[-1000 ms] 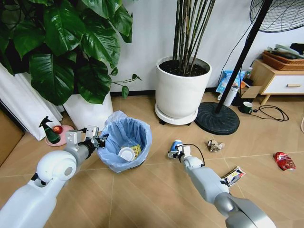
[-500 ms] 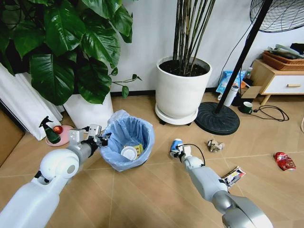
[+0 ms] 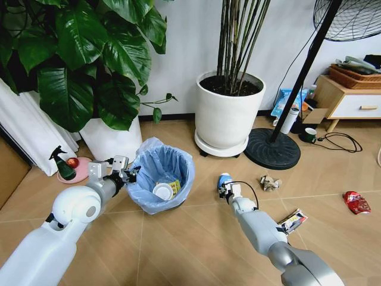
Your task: Pick up the trash bin and place the garbage on the floor into it.
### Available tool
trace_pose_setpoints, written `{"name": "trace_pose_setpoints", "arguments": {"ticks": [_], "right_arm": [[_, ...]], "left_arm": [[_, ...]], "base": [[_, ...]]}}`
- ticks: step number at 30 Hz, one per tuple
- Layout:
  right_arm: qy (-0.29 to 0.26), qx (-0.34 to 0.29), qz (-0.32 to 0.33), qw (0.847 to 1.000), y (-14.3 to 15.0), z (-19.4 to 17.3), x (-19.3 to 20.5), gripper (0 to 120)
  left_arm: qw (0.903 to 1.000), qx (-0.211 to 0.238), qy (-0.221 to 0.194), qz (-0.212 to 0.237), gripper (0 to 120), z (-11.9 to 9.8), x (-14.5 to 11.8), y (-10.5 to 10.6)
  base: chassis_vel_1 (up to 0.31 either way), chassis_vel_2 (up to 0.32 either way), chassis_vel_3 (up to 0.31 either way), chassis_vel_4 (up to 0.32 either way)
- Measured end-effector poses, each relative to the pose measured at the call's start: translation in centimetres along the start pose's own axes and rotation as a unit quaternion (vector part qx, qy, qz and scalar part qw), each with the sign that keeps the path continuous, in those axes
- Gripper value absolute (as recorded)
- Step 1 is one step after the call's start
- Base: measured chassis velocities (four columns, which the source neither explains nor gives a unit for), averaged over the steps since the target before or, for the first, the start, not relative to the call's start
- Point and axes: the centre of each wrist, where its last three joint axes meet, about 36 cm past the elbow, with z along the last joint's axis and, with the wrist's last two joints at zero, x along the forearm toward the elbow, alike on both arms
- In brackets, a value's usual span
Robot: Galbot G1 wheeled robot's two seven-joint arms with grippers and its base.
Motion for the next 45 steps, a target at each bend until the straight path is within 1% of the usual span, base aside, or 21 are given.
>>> {"name": "trace_pose_setpoints", "arguments": {"ticks": [1, 2, 3, 6, 13, 18, 22, 26, 27, 28, 29, 30, 31, 34, 35, 36, 38, 39, 41, 42, 45], "right_arm": [[-0.001, 0.001, 0.000, 1.000, 0.0, 0.0, 0.1, 10], [-0.004, 0.003, 0.000, 1.000, -0.1, -0.1, 0.3, 6], [-0.004, 0.003, 0.000, 1.000, -0.1, -0.1, 0.3, 6], [-0.014, 0.000, 0.000, 1.000, -0.1, -0.4, 0.9, 0], [-0.033, -0.007, -0.002, 0.999, -0.3, -1.2, 2.2, 0], [-0.039, -0.004, -0.001, 0.999, -0.7, -1.2, 2.7, 0], [-0.054, 0.000, -0.001, 0.999, -0.6, -1.7, 3.3, 0], [-0.108, -0.012, -0.008, 0.994, -0.5, -4.4, 5.6, 0], [-0.108, -0.012, -0.008, 0.994, -0.5, -4.4, 5.6, 0], [-0.128, -0.016, -0.014, 0.992, -0.7, -5.5, 6.6, 0], [-0.160, -0.016, -0.023, 0.987, -1.1, -7.5, 8.3, 0], [-0.178, -0.013, -0.027, 0.984, -1.6, -8.8, 9.3, 0], [-0.178, -0.013, -0.027, 0.984, -1.6, -8.8, 9.3, 0], [-0.217, -0.001, -0.043, 0.975, -3.3, -12.2, 12.6, 0], [-0.217, -0.001, -0.043, 0.975, -3.3, -12.2, 12.6, 0], [-0.229, 0.003, -0.052, 0.972, -3.9, -13.4, 13.9, 0], [-0.241, 0.006, -0.067, 0.968, -4.4, -14.7, 15.4, 0], [-0.252, 0.007, -0.088, 0.964, -4.5, -15.9, 17.2, 0], [-0.266, 0.002, -0.139, 0.954, -3.8, -17.7, 20.1, 0], [-0.266, 0.002, -0.139, 0.954, -3.8, -17.7, 20.1, 0], [-0.278, -0.006, -0.239, 0.930, -1.0, -20.3, 25.4, 0]], "left_arm": [[1.0000, 0.000, 0.000, 0.000, 0, 0.0, 0.0, 0.0], [1.0000, 0.000, -0.001, 0.000, 0, 0.0, 0.1, 0.0], [1.0000, 0.000, -0.001, 0.000, 0, 0.0, 0.1, 0.0], [1.0000, -0.001, -0.004, -0.001, 0, -0.1, 0.3, 0.1], [1.0000, -0.001, -0.004, -0.001, 0, -0.1, 0.5, 0.1], [1.0000, 0.000, -0.005, 0.001, 0, 0.0, 0.5, 0.0], [1.0000, 0.000, -0.004, 0.000, 0, 0.0, 0.6, 0.0], [1.0000, 0.000, -0.003, -0.002, 0, 0.1, 0.6, 0.1], [1.0000, 0.000, -0.003, -0.002, 0, 0.1, 0.6, 0.1], [1.0000, -0.001, -0.003, -0.003, 0, 0.1, 0.7, 0.2], [1.0000, -0.002, -0.002, -0.004, 0, 0.2, 0.7, 0.3], [1.0000, -0.002, -0.001, -0.004, 0, 0.2, 0.6, 0.3], [1.0000, -0.002, -0.001, -0.004, 0, 0.2, 0.6, 0.3], [1.0000, -0.003, 0.002, -0.003, 0, 0.3, 0.5, 0.3], [1.0000, -0.003, 0.002, -0.003, 0, 0.3, 0.5, 0.3], [1.0000, -0.003, 0.003, -0.001, 0, 0.4, 0.4, 0.2], [1.0000, -0.003, 0.004, 0.000, 0, 0.5, 0.3, 0.1], [1.0000, -0.004, 0.005, 0.002, 0, 0.6, 0.3, 0.0], [1.0000, -0.004, 0.007, 0.003, 0, 0.7, 0.2, 0.0], [1.0000, -0.004, 0.007, 0.003, 0, 0.7, 0.2, 0.0], [0.9999, -0.007, 0.010, 0.005, 0, 0.8, 0.1, -0.1]], "base": [[0.000, 0.000, 0.000, 0.000], [0.000, 0.000, 0.000, 0.000], [0.000, 0.000, 0.000, 0.000], [0.000, 0.000, 0.000, 0.000], [0.000, 0.000, 0.000, 0.000], [0.000, 0.000, 0.000, 0.000], [0.000, 0.000, 0.000, 0.000], [0.000, 0.000, 0.000, 0.000], [0.000, 0.000, 0.000, 0.000], [0.000, 0.000, 0.000, 0.000], [0.000, 0.000, 0.000, 0.000], [0.000, 0.000, 0.000, 0.000], [0.000, 0.000, 0.000, 0.000], [0.000, 0.000, 0.000, 0.000], [0.000, 0.000, 0.000, 0.000], [0.000, 0.000, 0.000, 0.000], [0.000, 0.000, 0.000, 0.000], [0.000, 0.000, 0.000, 0.000], [0.000, 0.000, 0.000, 0.000], [0.000, 0.000, 0.000, 0.000], [0.000, 0.000, 0.000, 0.000]]}}
